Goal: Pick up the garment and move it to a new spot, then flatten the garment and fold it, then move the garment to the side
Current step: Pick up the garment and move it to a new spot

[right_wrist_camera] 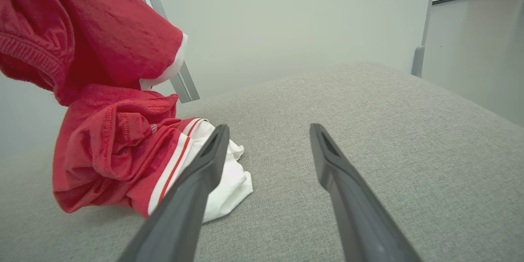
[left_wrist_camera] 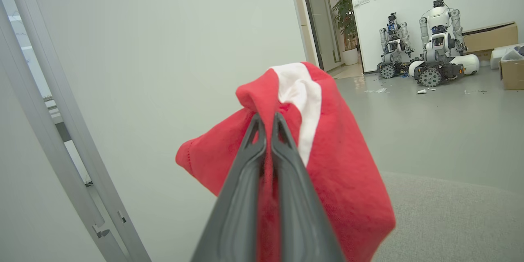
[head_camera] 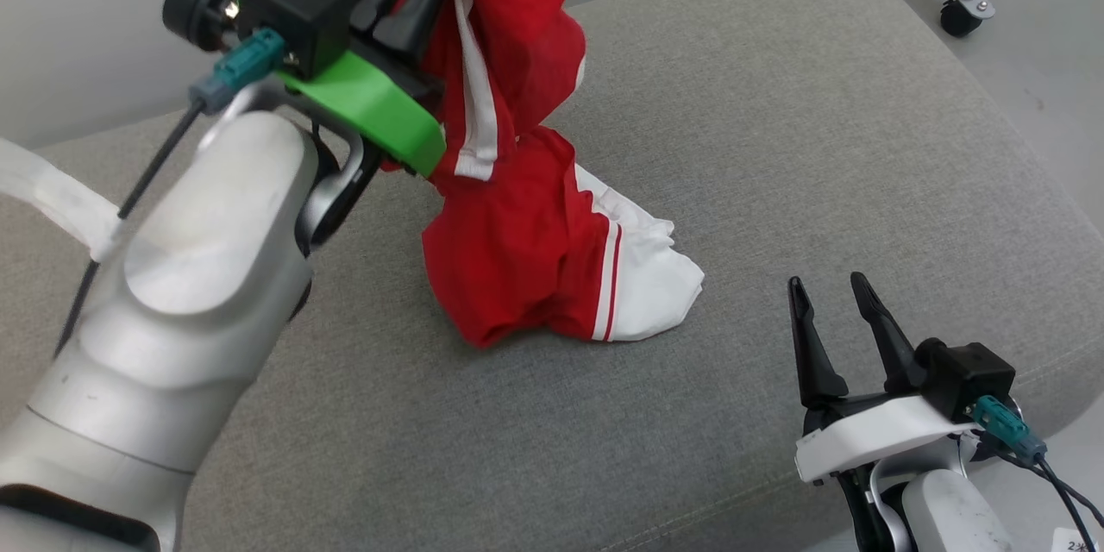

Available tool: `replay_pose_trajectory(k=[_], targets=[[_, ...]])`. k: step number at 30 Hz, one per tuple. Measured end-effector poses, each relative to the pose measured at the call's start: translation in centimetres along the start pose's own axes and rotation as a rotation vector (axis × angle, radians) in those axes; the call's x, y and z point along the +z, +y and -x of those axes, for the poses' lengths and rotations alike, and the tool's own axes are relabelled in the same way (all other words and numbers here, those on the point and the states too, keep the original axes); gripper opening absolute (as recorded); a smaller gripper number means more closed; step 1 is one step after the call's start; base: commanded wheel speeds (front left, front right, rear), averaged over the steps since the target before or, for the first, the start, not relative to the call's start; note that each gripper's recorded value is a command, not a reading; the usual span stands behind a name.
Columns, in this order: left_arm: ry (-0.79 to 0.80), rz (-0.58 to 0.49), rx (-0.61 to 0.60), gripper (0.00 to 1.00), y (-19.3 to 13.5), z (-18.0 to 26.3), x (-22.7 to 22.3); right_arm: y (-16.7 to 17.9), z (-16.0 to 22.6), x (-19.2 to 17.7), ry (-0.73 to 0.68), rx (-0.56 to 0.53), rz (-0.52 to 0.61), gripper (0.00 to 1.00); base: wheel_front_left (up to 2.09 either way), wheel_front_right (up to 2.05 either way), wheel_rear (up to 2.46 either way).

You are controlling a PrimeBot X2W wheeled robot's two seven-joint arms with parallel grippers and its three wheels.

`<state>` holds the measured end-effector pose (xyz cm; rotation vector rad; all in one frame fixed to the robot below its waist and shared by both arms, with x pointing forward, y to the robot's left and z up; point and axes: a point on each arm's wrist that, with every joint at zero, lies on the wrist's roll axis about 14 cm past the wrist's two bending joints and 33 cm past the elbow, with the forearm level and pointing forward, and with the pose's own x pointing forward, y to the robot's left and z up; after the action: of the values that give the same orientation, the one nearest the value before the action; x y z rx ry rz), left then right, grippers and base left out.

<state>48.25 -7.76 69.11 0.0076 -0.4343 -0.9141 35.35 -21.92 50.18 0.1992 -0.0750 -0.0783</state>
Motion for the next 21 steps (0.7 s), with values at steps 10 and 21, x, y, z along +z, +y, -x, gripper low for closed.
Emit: replay_pose_trajectory(k=[10, 21], targets=[[-0.204, -0.122, -0.041, 0.00, 1.4, -3.5, 10.4, -0.3, 0.3, -0.1, 0.003, -0.011, -0.016, 1.00, 0.00, 0.00, 0.00], [-0.204, -0.135, 0.040, 0.00, 4.0, -1.0, 10.8, 1.2, -0.6, -0.5, 0.009, 0.033, -0.027, 1.00, 0.00, 0.00, 0.00]])
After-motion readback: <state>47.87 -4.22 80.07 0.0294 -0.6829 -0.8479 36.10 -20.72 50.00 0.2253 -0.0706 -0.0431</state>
